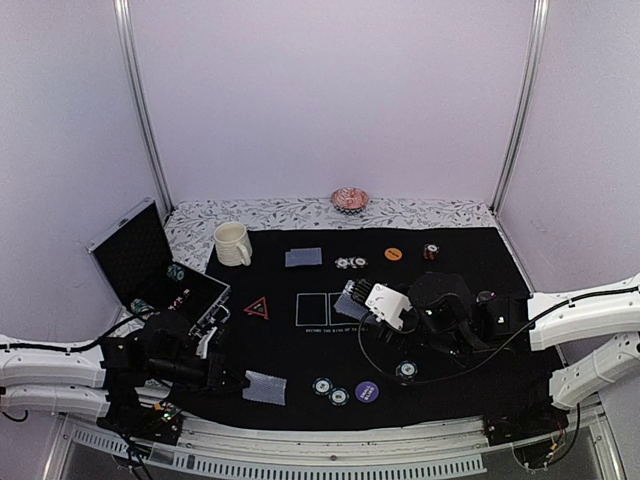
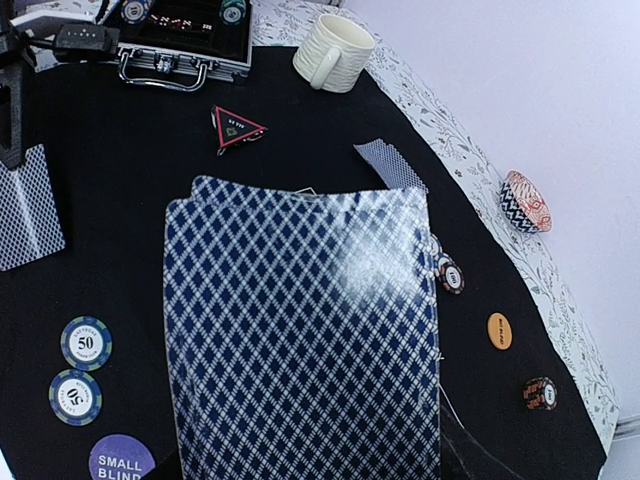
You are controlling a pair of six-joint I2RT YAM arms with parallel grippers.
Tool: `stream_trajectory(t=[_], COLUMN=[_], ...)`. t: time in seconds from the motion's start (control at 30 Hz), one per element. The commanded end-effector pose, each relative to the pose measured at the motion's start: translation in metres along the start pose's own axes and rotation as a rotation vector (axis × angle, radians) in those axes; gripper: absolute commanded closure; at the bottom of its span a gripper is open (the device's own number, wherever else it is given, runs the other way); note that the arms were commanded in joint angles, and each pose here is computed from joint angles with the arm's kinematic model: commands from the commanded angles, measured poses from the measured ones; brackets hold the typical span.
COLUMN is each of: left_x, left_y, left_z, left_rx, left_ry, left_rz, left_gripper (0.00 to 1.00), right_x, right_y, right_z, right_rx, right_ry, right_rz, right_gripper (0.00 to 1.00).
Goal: Distribute texas hold em gaming equipment
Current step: Distribute the poker card in the small blind area.
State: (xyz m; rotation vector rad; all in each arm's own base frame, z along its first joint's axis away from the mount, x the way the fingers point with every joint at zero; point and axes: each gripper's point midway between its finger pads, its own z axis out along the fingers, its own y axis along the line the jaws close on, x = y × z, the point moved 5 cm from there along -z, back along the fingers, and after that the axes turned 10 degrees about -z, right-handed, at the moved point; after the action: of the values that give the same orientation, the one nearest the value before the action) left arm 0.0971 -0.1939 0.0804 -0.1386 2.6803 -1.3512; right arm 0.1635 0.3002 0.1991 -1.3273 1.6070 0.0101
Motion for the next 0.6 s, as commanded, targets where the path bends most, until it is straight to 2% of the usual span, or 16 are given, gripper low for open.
stream_trajectory(t=[0.0, 0.07, 0.13, 0.2, 0.23, 0.4, 0.57], left_x=[0.000, -0.001, -0.002, -0.004, -0.005, -0.012, -0.026], left_y=[-0.006, -0.003, 0.001, 0.004, 0.005, 0.003, -0.028], left_z=[0.005, 0.005, 0.005, 0.002, 0.000, -0.016, -0.032], left_rx=[0.032, 0.010, -0.021, -0.050, -0.065, -0.121, -0.112], left_ry=[0.003, -0.003, -0.015, -0.037, -0.052, -0.141, -0.228], left_rz=[0.008, 0.006, 0.001, -0.008, -0.012, -0.019, 0.091], left_gripper=[1.00, 1.00, 0.83, 0.60, 0.57, 0.48, 0.49], right_x=[-0.015, -0.014, -0.014, -0.014, -0.014, -0.015, -0.019], right_y=[-0.007, -0.007, -0.007, -0.006, -0.006, -0.006, -0.005], right_z=[-0.002, -0.002, -0.003, -0.003, -0.003, -0.004, -0.001], right_rx=[0.007, 0.008, 0.005, -0.001, -0.005, -0.008, -0.021], right_ry=[-0.038, -0.036, -0.036, -0.035, -0.034, -0.034, -0.038], right_rz=[0.013, 0.012, 0.013, 0.013, 0.011, 0.013, 0.003], right_gripper=[0.45, 0.45, 0.45, 0.44, 0.44, 0.45, 0.45])
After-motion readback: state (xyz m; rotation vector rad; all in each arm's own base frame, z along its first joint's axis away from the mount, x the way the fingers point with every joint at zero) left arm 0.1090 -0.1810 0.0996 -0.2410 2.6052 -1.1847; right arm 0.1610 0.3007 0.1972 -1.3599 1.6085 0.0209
